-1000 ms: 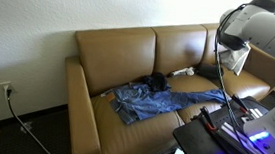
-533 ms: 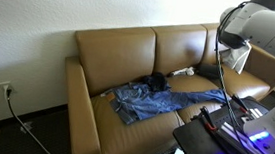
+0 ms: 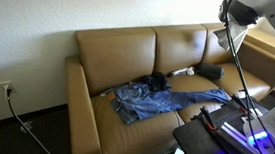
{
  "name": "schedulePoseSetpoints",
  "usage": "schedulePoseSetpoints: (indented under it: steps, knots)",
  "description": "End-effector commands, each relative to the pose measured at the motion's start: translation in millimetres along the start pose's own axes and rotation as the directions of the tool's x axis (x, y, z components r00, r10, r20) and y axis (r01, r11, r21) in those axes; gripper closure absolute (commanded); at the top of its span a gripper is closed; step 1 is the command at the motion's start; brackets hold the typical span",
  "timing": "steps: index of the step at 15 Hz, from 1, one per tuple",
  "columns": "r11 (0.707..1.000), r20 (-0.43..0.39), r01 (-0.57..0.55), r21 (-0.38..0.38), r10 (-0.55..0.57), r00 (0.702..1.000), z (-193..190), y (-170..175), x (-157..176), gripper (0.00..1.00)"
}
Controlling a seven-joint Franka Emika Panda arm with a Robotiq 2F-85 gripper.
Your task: Unfold the white towel
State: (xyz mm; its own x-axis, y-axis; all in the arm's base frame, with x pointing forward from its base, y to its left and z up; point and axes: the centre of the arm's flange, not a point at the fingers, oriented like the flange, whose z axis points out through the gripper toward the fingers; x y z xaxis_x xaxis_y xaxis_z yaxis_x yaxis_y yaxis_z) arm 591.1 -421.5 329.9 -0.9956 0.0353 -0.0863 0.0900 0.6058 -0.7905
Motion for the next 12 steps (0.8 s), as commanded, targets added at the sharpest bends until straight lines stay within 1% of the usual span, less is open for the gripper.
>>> schedulePoseSetpoints:
  steps: [1, 2, 4, 5, 6, 8, 9, 10, 12]
  knots:
    - [0.994, 0.068, 0.055, -0.097, -0.049, 0.996, -20, -37, -1, 0.99]
    - [0.993, 0.069, 0.063, -0.102, -0.057, 0.996, -15, -44, 0, 0.99]
    - [0.984, 0.100, 0.080, -0.160, -0.064, 0.993, 5, -61, 8, 0.99]
    - [0.974, 0.109, 0.106, -0.198, -0.086, 0.990, 20, -62, 14, 0.99]
    - [0.966, 0.109, 0.126, -0.226, -0.103, 0.989, 24, -67, 16, 0.99]
    - [0.947, 0.099, 0.162, -0.279, -0.139, 0.985, 46, -68, 17, 0.99]
    - [0.940, 0.081, 0.171, -0.295, -0.154, 0.985, 57, -68, 22, 0.99]
    - [0.959, 0.081, 0.137, -0.249, -0.121, 0.989, 40, -57, 27, 0.95]
    - [0.950, 0.074, 0.146, -0.276, -0.130, 0.989, 54, -60, 34, 0.95]
